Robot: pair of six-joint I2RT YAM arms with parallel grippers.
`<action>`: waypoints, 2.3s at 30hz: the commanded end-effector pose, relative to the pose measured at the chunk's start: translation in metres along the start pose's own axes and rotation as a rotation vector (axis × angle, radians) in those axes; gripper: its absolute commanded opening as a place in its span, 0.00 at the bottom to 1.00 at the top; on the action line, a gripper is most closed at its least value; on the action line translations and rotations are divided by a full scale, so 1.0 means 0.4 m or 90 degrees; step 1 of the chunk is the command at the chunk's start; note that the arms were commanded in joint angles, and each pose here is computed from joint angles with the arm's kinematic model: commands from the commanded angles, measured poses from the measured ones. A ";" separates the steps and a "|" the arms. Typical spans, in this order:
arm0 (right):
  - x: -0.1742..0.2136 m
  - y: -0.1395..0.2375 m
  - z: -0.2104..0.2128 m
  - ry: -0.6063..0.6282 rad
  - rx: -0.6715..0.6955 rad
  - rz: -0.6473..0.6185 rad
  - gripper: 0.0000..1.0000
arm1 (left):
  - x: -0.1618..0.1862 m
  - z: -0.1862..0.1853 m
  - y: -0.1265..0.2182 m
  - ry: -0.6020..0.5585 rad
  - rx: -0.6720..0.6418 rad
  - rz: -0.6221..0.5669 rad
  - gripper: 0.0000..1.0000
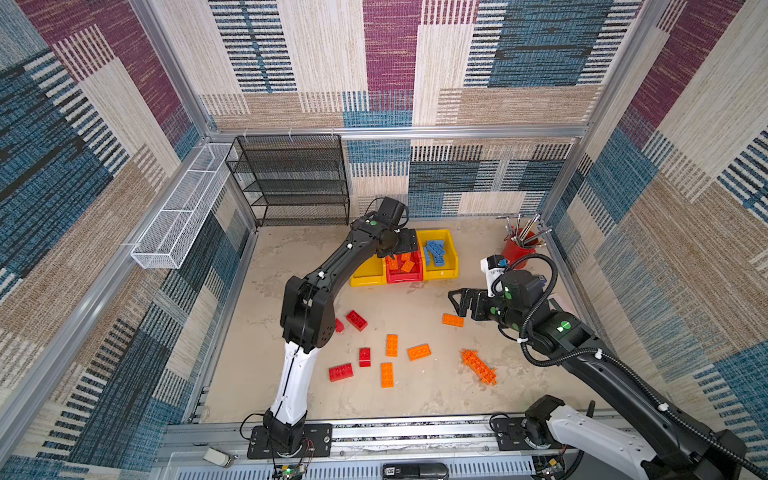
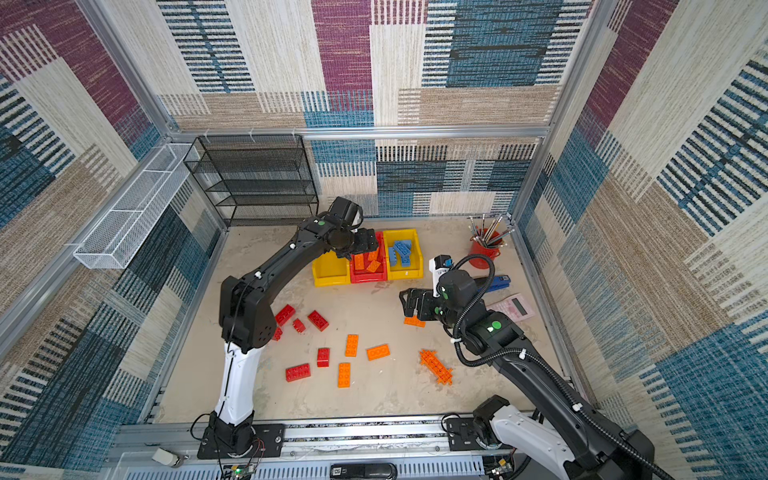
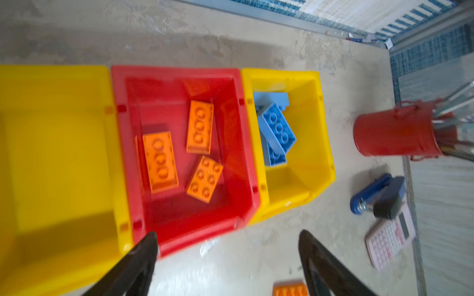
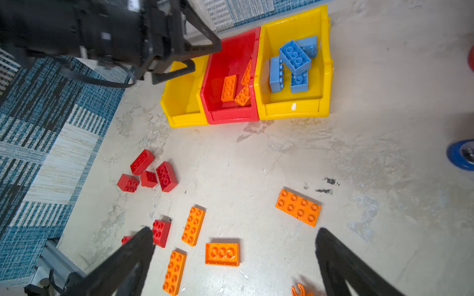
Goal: Sort the legos into containers by color
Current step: 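Carry the orange brick with the left gripper into the red bin and release, then move the left gripper back and grasp an orange 2x4 brick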
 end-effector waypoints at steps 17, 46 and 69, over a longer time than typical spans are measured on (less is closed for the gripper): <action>0.071 -0.050 -0.011 -0.033 -0.011 0.055 0.99 | 0.556 0.166 0.208 -0.006 -0.055 0.063 0.83; 0.083 0.005 -0.025 -0.030 -0.012 0.018 0.99 | 0.660 0.186 0.000 -0.081 -0.188 0.189 0.61; 0.029 -0.009 -0.022 -0.003 0.012 -0.013 0.99 | 0.544 0.133 0.035 -0.171 -0.247 0.178 0.18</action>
Point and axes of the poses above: each gripper's point midway between its finger pads, its own y axis back along the fingers, its own z axis along the line the jaws close on, x = y × z, the point moved 2 cm from there along y, back along the fingers, and after that the axes turned 2 degrees about y, right-handed, at the moved point
